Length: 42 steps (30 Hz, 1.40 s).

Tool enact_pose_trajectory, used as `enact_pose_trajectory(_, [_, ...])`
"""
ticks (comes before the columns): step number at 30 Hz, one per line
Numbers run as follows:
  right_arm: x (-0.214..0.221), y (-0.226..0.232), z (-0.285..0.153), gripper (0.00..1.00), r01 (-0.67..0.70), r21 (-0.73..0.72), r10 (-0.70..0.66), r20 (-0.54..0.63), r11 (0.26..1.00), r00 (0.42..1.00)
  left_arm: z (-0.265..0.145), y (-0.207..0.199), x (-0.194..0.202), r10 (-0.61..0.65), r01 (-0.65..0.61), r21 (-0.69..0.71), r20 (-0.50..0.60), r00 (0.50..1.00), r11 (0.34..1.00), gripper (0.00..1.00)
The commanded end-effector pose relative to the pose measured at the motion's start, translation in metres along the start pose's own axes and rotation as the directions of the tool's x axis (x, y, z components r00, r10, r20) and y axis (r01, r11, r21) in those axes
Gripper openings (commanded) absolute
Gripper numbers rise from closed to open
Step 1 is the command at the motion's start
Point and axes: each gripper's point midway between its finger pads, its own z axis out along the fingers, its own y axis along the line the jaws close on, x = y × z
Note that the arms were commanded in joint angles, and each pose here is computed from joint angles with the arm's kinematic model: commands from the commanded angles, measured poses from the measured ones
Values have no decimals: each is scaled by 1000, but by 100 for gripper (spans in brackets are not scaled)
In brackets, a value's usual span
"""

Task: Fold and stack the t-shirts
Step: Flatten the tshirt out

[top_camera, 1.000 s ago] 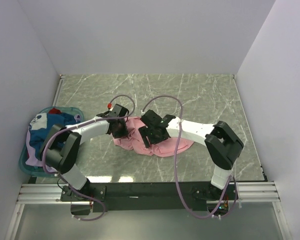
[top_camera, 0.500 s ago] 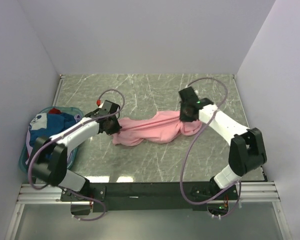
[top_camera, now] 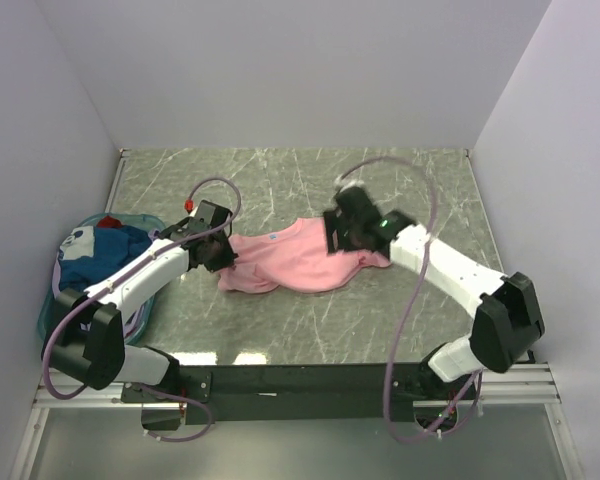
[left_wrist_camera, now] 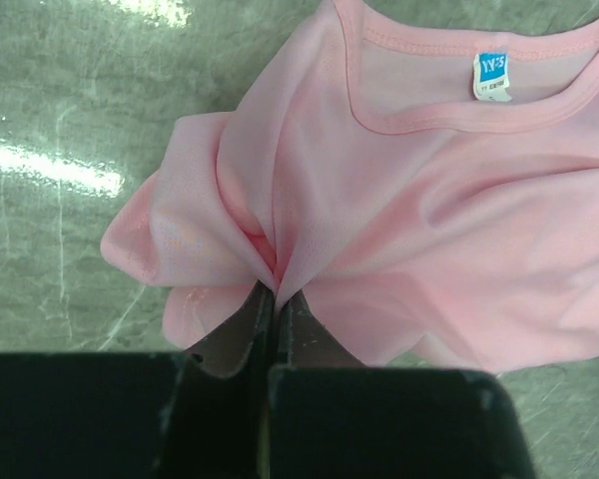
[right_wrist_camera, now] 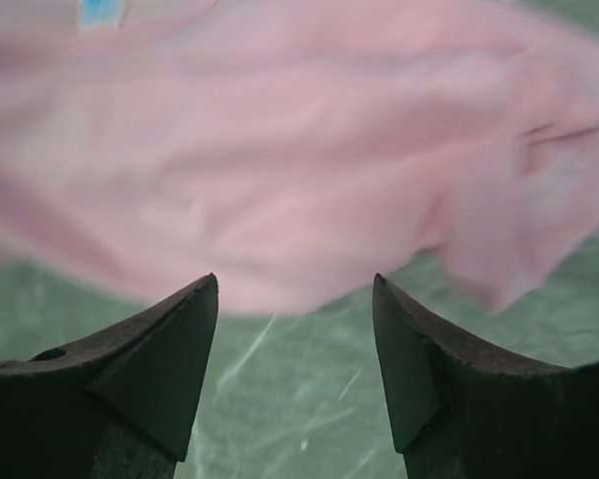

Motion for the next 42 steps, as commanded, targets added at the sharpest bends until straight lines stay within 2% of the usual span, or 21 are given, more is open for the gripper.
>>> enact_pose_trajectory(1, [46,42,-14,70,188,-106,-191,-19,976,981,-12,-5,-9,-15,15,12,25,1000,1000,1])
enact_pose_trajectory(4, [86,53,-6,70,239,-123,-249,-79,963,965,-19,-6,-14,-21,20,11,37,999,1000,1])
enact_pose_trajectory(7, [103,56,4,71,268,-113,-280,-111,957,954,-28,-12,-17,-26,25,34,39,999,999,1])
enact_pose_trajectory(12, [96,66,22,81,306,-91,-314,-102,948,944,-40,-19,-19,-25,22,67,35,999,997,1])
enact_pose_trajectory(15, [90,65,26,82,312,-55,-316,-109,948,942,-53,-27,-27,-12,7,93,46,999,996,1])
enact_pose_trajectory(18, [74,56,14,83,278,0,-277,-53,961,959,-76,-51,-44,24,-37,160,87,996,986,1])
enact_pose_trajectory(22, [41,33,-24,84,149,55,-154,105,987,983,-118,-110,-75,64,-110,278,167,984,954,1])
enact_pose_trajectory(24, [40,22,-36,84,89,60,-97,144,994,985,-136,-138,-74,99,-153,323,179,979,934,1])
enact_pose_trajectory(26, [31,6,-57,84,-2,71,-15,230,997,973,-165,-172,-89,103,-184,379,223,969,907,1])
enact_pose_trajectory(27, [30,-1,-63,84,-36,81,14,259,996,966,-199,-198,-97,91,-209,447,271,958,870,1])
enact_pose_trajectory(29, [24,-16,-83,84,-122,77,90,340,990,936,-212,-222,-102,105,-237,471,289,952,850,1])
enact_pose_trajectory(30, [20,-21,-95,85,-156,51,125,381,986,916,-251,-244,-112,76,-261,539,340,937,801,1])
enact_pose_trajectory(31, [21,-24,-97,85,-166,45,136,393,985,909,-246,-257,-112,93,-270,536,333,938,800,1])
enact_pose_trajectory(32, [21,-23,-101,85,-158,19,137,402,987,905,-258,-267,-113,91,-282,557,346,934,781,1])
enact_pose_trajectory(33, [20,-22,-103,85,-157,5,141,410,988,901,-292,-278,-128,42,-292,609,391,920,738,1])
enact_pose_trajectory(34, [19,-22,-108,85,-159,-19,152,419,987,895,-288,-285,-131,39,-289,610,389,920,737,1])
enact_pose_trajectory(38, [23,-4,-110,84,-63,-101,99,397,993,912,-317,-280,-157,-81,-278,631,479,874,724,0])
enact_pose_trajectory(39, [26,9,-107,84,-27,-159,86,376,987,923,-310,-264,-162,-106,-250,596,496,862,763,0])
enact_pose_trajectory(41, [33,16,-100,83,19,-172,42,345,985,938,-299,-250,-168,-123,-221,575,498,858,788,0])
enact_pose_trajectory(42, [39,21,-91,83,42,-174,14,309,984,951,-274,-234,-175,-118,-188,529,491,863,827,0])
